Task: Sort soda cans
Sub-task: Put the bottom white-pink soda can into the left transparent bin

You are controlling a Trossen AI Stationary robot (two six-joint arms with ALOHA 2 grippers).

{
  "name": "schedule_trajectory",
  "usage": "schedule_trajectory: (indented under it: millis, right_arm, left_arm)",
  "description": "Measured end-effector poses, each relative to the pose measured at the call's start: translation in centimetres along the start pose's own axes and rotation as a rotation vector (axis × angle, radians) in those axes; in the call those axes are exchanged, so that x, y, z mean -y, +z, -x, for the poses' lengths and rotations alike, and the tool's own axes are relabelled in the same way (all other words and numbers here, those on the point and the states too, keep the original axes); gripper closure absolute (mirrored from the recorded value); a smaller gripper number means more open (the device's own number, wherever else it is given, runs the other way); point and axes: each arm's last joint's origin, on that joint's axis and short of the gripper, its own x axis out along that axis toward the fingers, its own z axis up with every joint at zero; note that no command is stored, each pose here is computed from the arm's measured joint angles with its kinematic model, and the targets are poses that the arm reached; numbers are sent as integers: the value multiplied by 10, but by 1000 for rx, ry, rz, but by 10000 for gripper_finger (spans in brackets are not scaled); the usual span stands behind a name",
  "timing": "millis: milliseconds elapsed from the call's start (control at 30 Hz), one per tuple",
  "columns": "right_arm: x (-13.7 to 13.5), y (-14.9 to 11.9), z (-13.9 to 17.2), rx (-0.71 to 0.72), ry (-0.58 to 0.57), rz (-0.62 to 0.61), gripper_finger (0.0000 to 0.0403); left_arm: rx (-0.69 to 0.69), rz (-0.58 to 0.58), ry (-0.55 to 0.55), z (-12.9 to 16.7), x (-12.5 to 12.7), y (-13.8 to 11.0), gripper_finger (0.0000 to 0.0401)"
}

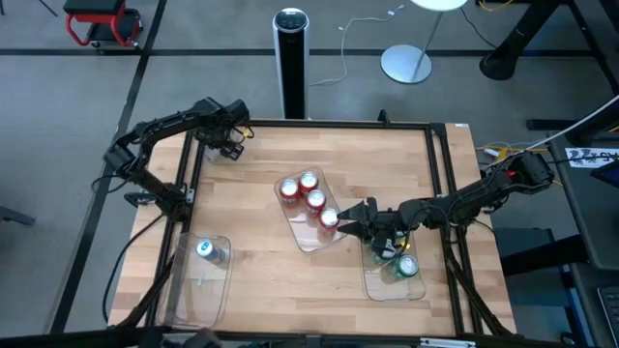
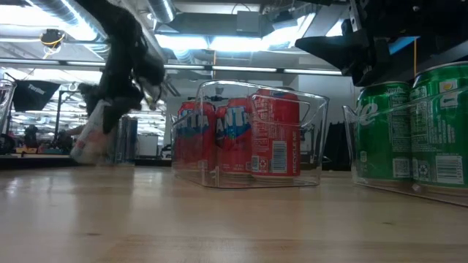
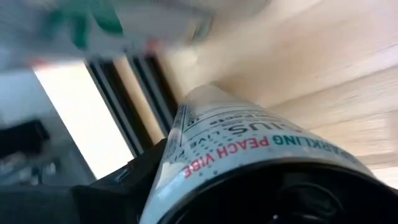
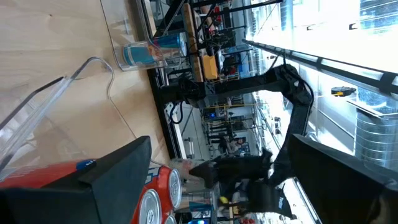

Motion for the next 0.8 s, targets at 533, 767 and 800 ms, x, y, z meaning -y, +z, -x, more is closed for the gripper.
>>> schedule_trajectory:
  millis: [533,767,800]
  right_arm:
    - [0,0,0,0,-2,1,27]
    - [0,0,0,0,-3,1,27]
    - [0,0,0,1,-3,1,27]
  left_arm:
    - [362,-142,-339,107,16,-82,148]
    - [431,-290,-566,146,36,-128,149]
    - [430,-302,-587,150,38,-134,149]
